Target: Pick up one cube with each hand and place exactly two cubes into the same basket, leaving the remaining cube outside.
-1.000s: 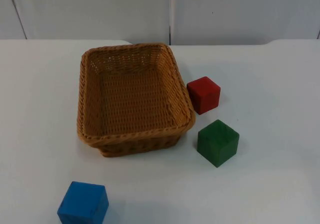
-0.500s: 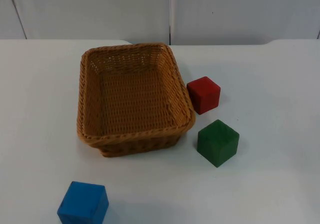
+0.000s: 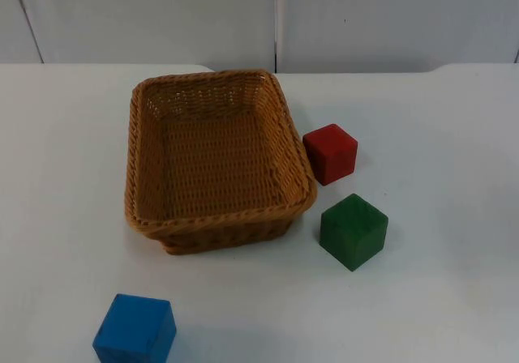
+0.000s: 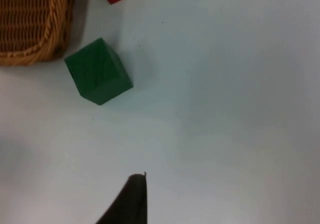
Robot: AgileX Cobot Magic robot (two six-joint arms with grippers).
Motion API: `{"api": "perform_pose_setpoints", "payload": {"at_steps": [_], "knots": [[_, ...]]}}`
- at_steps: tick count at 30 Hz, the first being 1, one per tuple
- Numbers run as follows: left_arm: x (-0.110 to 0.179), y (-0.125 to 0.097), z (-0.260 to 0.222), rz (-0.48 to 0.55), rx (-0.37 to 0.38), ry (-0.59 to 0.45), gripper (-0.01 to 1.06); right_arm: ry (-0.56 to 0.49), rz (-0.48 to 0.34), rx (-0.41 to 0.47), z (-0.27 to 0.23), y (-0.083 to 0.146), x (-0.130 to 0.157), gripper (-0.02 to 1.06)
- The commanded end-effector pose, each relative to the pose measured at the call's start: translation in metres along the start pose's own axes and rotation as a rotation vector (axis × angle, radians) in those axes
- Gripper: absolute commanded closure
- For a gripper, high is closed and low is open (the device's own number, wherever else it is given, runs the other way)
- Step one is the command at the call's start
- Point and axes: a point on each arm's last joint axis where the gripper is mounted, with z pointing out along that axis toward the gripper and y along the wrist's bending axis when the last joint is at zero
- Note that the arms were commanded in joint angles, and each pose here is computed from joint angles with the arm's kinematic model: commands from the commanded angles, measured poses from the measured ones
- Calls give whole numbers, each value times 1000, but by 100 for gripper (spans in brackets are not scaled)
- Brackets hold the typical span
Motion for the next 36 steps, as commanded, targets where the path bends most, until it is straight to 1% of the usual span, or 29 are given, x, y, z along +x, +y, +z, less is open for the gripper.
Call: {"api": "perform_pose_setpoints", "payload": {"at_steps": [1,5,7,9,11,12,15,16,17,21,22,25,26,27,28,29,36], "knots": [[-4,1,5,-9,14,-1,0,-21,-5,-9,3,-1,-8,-1],[-6,4,13,-8,20,29,0,-12,-16,-20,11,0,-17,-1],[-8,4,19,-6,35,46,0,-18,-45,-25,18,5,-23,-1],[-10,6,26,-19,49,71,0,-18,-115,-52,32,19,-29,-1],[-10,6,27,-19,52,79,0,-24,-131,-57,35,22,-31,-1],[-10,7,31,-25,59,98,0,-27,-160,-73,43,31,-34,-1],[-10,9,39,-31,69,133,0,-21,-208,-101,57,48,-40,-1],[-10,9,39,-31,69,133,0,-21,-208,-101,57,48,-40,-1],[-10,9,40,-32,73,136,0,-7,-235,-115,66,57,-41,-1],[-11,7,40,-25,91,129,0,35,-319,-138,88,78,-45,-1],[-11,7,40,-25,91,129,0,35,-319,-138,88,78,-45,-1],[-11,7,40,-28,98,133,0,47,-344,-151,99,88,-47,-1],[-11,6,40,-22,102,135,0,59,-370,-148,109,92,-45,-1],[-11,5,40,-17,105,136,0,51,-390,-140,113,94,-45,-1],[-11,5,40,-17,105,136,0,51,-390,-140,113,94,-45,-1],[-10,4,41,-8,113,139,0,49,-413,-136,117,96,-44,-1],[-14,-15,44,64,158,100,0,59,-409,-123,138,96,-41,-1]]}}
